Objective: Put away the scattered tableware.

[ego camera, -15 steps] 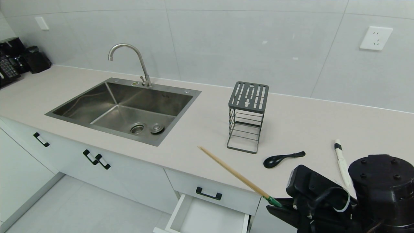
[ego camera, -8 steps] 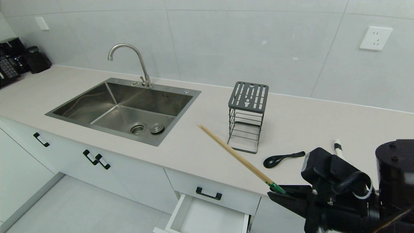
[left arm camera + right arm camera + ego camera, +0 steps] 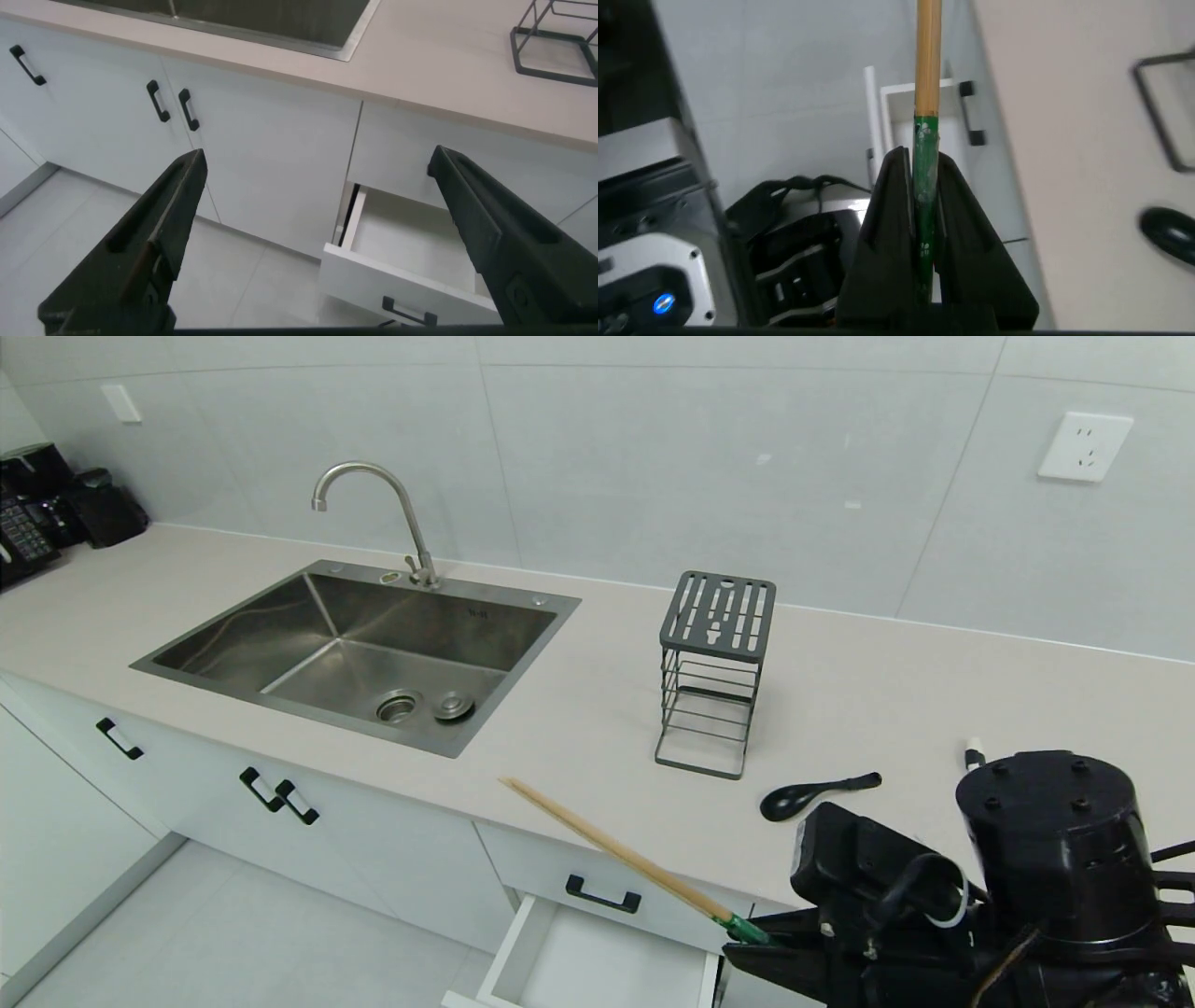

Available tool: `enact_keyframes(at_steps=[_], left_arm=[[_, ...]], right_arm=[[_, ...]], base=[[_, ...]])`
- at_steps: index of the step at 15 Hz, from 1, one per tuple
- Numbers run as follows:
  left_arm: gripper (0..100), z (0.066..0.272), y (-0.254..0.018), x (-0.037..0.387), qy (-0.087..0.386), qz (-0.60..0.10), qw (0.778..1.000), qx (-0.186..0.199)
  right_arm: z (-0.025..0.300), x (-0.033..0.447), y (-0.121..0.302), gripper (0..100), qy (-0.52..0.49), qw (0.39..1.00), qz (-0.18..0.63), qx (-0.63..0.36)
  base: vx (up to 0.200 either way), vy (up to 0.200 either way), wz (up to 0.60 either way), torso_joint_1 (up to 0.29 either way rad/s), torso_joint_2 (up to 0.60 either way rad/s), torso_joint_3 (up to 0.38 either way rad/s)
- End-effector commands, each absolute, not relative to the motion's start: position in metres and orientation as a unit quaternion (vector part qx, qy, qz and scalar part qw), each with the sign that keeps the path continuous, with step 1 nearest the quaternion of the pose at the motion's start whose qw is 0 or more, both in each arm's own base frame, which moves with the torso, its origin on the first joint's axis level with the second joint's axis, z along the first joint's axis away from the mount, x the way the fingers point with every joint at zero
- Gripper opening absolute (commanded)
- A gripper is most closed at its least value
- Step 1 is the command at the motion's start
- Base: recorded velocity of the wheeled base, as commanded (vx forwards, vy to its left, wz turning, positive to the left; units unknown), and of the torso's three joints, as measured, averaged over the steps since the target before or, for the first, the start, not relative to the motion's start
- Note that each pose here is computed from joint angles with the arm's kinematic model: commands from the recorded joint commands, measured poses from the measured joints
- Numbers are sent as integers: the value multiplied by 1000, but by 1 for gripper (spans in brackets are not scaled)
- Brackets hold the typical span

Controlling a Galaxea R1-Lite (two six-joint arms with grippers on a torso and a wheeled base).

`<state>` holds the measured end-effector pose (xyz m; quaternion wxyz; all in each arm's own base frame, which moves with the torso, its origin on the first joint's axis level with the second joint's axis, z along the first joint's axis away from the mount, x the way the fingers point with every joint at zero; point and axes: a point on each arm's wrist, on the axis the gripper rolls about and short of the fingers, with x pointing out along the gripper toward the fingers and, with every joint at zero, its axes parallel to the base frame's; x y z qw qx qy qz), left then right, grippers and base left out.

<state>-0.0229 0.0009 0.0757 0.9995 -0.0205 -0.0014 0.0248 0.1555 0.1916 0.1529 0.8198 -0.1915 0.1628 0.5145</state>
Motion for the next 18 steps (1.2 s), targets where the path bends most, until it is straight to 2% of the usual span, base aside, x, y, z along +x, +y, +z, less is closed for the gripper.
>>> enact_keyframes(at_steps=[1, 5, 10, 14, 18], left_arm=[[100, 76, 1, -23, -1, 25, 999, -21], [100, 76, 1, -23, -1, 25, 999, -21], [100, 76, 1, -23, -1, 25, 999, -21], [100, 76, 1, -23, -1, 25, 999, -21], [100, 76, 1, -23, -1, 25, 999, -21]], right_arm=[[143, 161, 197, 0, 180, 816, 512, -198], [139, 176, 203, 0, 188, 832, 477, -210], [145, 191, 220, 0, 203, 828, 476, -217], [149, 189, 227, 0, 177, 817, 491, -244], [145, 176, 244, 0, 162, 801, 511, -267]], base=[[0, 0, 0, 0, 0, 0], [0, 0, 0, 0, 0, 0], [0, 0, 0, 0, 0, 0], [0, 0, 0, 0, 0, 0], [0, 0, 0, -160, 310, 160]])
